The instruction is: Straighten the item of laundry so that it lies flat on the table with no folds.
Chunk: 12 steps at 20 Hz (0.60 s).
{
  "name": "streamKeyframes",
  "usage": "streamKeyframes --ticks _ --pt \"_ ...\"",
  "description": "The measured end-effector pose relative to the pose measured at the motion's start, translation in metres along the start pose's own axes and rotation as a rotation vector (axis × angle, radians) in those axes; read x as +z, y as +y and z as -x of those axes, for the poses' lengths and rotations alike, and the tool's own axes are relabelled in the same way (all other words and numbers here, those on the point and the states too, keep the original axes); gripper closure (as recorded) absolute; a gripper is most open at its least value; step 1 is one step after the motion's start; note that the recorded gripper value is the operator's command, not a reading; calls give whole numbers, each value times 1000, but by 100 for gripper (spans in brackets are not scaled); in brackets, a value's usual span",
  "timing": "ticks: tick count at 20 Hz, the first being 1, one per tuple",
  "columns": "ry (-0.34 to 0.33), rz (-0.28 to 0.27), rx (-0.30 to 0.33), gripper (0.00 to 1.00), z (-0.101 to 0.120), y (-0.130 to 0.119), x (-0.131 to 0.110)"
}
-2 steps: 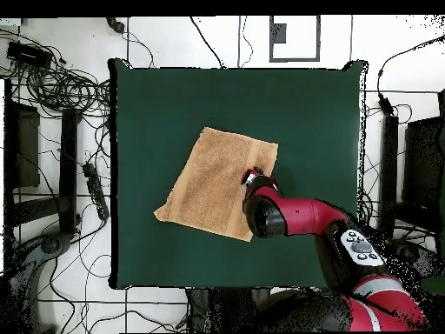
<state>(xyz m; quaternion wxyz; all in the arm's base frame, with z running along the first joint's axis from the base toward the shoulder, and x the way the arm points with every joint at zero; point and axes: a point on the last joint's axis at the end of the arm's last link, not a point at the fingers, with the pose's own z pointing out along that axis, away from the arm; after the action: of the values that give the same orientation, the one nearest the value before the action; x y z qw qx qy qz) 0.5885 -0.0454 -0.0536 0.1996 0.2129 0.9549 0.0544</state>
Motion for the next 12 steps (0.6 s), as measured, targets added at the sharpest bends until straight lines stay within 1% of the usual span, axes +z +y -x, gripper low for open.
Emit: streamKeyframes --ticks 1,2,4,12 --pt "-1 2 0 0 0 1 0" --pt "-1 14 -5 0 1 9 0" --pt "0 23 -6 0 2 15 0" --pt "52 36 45 0 15 14 5"
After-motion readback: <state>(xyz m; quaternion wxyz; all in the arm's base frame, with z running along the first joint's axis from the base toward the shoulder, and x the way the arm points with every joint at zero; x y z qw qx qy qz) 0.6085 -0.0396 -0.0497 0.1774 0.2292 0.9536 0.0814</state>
